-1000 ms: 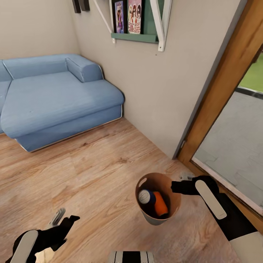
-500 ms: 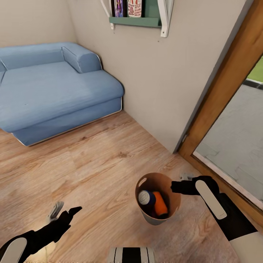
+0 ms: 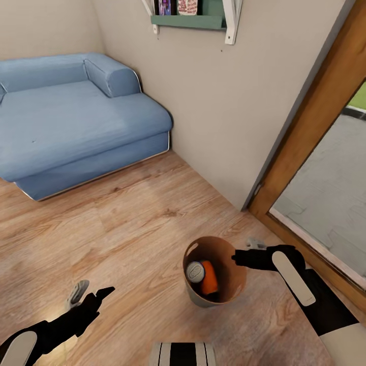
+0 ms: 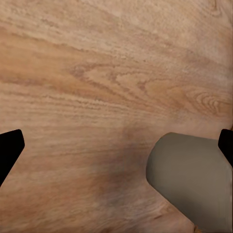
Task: Put the three can of soda from the living room inside the tash can in the kitchen.
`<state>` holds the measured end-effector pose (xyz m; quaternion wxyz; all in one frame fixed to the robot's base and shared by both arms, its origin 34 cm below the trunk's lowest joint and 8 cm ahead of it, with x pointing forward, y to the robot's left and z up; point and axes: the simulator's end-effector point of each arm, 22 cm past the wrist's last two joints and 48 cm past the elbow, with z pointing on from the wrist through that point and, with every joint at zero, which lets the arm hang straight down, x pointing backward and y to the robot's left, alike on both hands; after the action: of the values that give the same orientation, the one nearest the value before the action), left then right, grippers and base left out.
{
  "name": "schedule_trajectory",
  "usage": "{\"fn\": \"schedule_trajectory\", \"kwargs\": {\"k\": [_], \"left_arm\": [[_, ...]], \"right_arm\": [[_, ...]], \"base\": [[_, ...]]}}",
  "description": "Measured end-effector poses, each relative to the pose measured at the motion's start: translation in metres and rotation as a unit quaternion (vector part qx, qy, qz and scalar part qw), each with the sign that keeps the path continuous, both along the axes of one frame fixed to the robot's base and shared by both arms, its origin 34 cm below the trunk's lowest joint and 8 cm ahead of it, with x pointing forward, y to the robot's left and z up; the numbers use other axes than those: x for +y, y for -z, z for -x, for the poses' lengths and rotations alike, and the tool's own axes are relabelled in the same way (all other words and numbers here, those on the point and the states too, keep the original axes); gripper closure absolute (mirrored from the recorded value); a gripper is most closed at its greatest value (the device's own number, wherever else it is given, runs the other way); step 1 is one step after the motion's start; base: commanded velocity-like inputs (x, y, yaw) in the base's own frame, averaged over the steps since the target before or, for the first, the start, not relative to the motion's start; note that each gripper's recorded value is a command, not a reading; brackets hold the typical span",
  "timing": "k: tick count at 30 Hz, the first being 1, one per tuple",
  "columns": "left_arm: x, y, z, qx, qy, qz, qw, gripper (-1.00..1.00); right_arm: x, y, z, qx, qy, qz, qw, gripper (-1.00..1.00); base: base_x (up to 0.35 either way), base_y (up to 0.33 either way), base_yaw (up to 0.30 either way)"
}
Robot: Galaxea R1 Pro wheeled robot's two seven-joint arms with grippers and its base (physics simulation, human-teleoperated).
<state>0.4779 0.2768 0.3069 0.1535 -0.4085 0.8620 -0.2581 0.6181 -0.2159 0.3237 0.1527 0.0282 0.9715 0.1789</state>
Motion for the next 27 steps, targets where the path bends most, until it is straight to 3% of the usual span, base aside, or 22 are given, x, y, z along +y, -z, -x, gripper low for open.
{"fn": "schedule_trajectory", "kwargs": {"k": [2,4,6,11,16,17,18,27], "left_arm": [[0.000,0.000,0.000,0.000,0.000,0.000,1.0000,-1.00],[0.000,0.003,0.001,0.004,0.000,0.000,1.0000,-1.00],[0.000,0.007,0.003,0.008,0.000,0.000,1.0000,-1.00],[0.000,0.015,0.007,0.018,0.000,0.000,0.9998,-1.00],[0.000,0.020,0.010,0.024,0.000,0.000,0.9997,-1.00],[0.000,0.021,0.010,0.025,0.000,0.000,0.9997,-1.00],[0.000,0.021,0.010,0.025,0.000,0.000,0.9997,-1.00],[0.000,0.026,0.015,0.034,-0.004,-0.001,0.9994,-1.00]], "right_arm": [[-0.003,0.000,-0.003,-0.008,0.001,0.009,0.9999,1.00],[0.002,0.003,-0.006,-0.014,0.007,-0.002,0.9999,1.00],[0.006,0.006,-0.006,-0.012,0.011,-0.013,0.9998,1.00],[0.002,0.019,-0.003,-0.005,0.009,-0.001,0.9999,1.00],[0.004,0.025,-0.001,0.001,0.011,-0.007,0.9999,1.00],[0.004,0.024,-0.001,0.000,0.010,-0.007,0.9999,-1.00],[0.010,0.022,-0.001,0.001,0.014,-0.022,0.9997,-1.00],[0.011,0.021,0.000,0.000,0.013,-0.023,0.9997,-1.00]], "base": [[0.000,0.000,0.000],[0.000,0.000,0.000],[0.000,0.000,0.000],[0.000,0.000,0.000],[0.000,0.000,0.000],[0.000,0.000,0.000],[0.000,0.000,0.000],[0.000,0.000,0.000]]}}
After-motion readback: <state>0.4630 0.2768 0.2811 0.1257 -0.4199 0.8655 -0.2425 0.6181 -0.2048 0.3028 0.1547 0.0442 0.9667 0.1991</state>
